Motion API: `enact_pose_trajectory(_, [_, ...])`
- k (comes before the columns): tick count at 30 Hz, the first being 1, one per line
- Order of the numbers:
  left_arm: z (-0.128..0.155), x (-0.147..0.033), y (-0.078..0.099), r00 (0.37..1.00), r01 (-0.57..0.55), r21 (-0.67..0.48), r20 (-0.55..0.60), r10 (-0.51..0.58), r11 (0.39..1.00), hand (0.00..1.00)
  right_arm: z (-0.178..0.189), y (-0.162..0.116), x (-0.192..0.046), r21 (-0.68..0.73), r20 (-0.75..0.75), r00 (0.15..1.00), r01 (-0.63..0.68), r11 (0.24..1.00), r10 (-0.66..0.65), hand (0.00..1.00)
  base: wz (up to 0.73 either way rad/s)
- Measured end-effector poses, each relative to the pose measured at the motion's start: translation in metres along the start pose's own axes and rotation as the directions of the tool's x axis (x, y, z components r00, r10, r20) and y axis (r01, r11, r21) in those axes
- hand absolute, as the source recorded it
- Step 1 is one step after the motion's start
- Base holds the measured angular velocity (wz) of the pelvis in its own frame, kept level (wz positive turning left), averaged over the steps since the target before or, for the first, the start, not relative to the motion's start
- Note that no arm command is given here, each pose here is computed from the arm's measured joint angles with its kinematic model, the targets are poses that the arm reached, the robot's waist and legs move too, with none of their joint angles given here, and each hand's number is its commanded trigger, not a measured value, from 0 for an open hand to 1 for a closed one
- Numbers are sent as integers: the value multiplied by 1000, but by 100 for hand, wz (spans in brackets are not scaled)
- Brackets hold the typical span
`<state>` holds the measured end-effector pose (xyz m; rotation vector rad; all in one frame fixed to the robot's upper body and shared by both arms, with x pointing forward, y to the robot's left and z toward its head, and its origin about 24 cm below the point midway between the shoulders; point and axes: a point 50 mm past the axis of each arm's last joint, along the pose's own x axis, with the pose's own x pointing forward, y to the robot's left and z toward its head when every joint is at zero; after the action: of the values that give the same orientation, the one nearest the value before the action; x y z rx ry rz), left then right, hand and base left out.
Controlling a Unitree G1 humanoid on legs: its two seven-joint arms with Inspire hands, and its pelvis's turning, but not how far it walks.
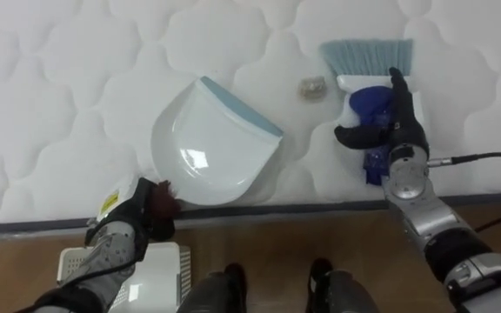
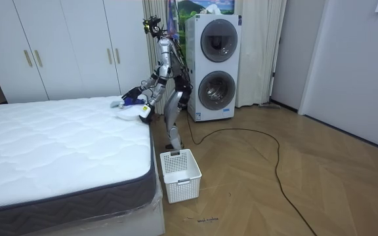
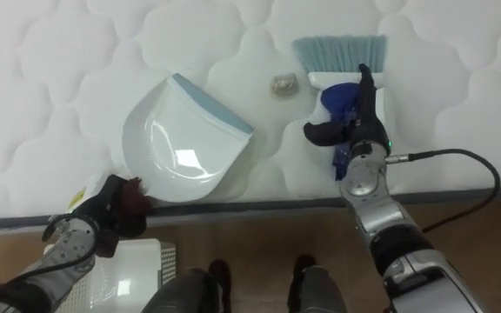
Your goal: Clean bed
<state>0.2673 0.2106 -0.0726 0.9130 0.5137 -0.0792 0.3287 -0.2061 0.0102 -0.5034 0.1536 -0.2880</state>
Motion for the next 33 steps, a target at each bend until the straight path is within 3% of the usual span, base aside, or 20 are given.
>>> enact_pose_trajectory(11, [1, 1, 0, 1000, 2, 9, -4, -2, 1000, 100, -19, -2, -4, -116, -41, 999, -24, 993, 20, 0, 0])
enact_pose_trajectory(13, [1, 1, 0, 1000, 1, 9, -4, -1, 1000, 100, -23, -3, -5, -131, -57, 998, -23, 991, 16, 6, 0])
enact_pose_trajectory(14, [1, 1, 1, 1000, 1, 9, -3, -1, 1000, 100, -25, -3, -5, -135, -63, 998, -24, 991, 15, 25, 0])
enact_pose_trajectory(16, [1, 1, 1, 1000, -3, 10, -4, 3, 1000, 100, -29, -3, -6, -149, -79, 997, -25, 989, 14, 76, 0])
enact_pose_trajectory(18, [1, 1, 2, 1000, -4, 10, -4, 4, 1000, 100, -31, -4, -7, -161, -81, 997, -20, 987, 7, 100, 0])
enact_pose_trajectory(33, [-3, 0, 2, 1000, -3, 9, -16, 3, 1000, 100, -54, -24, -14, -228, -133, 990, 23, 973, -54, 100, 2])
